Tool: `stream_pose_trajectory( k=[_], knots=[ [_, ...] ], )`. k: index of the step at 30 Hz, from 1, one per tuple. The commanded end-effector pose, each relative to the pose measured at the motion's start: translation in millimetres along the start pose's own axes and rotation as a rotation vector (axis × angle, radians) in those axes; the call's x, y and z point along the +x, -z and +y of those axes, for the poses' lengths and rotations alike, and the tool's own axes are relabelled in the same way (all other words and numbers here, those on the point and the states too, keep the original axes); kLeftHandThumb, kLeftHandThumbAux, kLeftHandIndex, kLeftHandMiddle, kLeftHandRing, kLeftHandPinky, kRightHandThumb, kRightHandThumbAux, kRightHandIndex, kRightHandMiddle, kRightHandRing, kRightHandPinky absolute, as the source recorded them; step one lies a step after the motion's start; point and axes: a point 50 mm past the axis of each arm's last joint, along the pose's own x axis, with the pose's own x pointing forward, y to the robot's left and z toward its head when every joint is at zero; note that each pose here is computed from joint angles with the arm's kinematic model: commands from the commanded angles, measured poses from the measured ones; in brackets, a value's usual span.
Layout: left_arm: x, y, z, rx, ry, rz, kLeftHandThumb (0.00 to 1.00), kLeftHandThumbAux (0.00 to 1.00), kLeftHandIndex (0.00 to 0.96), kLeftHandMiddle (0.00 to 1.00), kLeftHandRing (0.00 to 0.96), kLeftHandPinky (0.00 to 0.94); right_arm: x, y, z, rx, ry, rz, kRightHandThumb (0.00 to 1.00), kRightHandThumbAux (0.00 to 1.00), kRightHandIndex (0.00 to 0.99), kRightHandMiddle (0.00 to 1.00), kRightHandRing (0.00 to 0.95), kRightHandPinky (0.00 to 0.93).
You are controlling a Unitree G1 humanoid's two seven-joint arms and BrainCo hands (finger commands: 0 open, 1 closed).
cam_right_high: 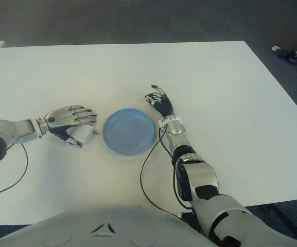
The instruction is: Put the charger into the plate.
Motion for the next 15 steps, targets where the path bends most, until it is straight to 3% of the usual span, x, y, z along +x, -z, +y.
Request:
stream_pose_trajectory(
  k=[1, 15],
  knots=[
    [-2.9, -18.0, -24.6, -0.003, 0.091, -0.042, 0.260, 0.168, 0.000, 0.000, 0.000, 0.000, -23.2, 38.3, 1.1, 0.022, 0.004, 0.174, 0.000, 0.660, 0.128, 0.424, 0.403, 0.306],
    [-5.0, -21.0, -27.4, -0.033, 0.034, -0.034, 0.290, 0.153, 0.000, 0.000, 0.000, 0.019, -23.2, 38.0, 1.0, 0.023, 0.005, 0.171, 0.000, 0.671, 0.131, 0.431, 0.410, 0.308]
  ],
)
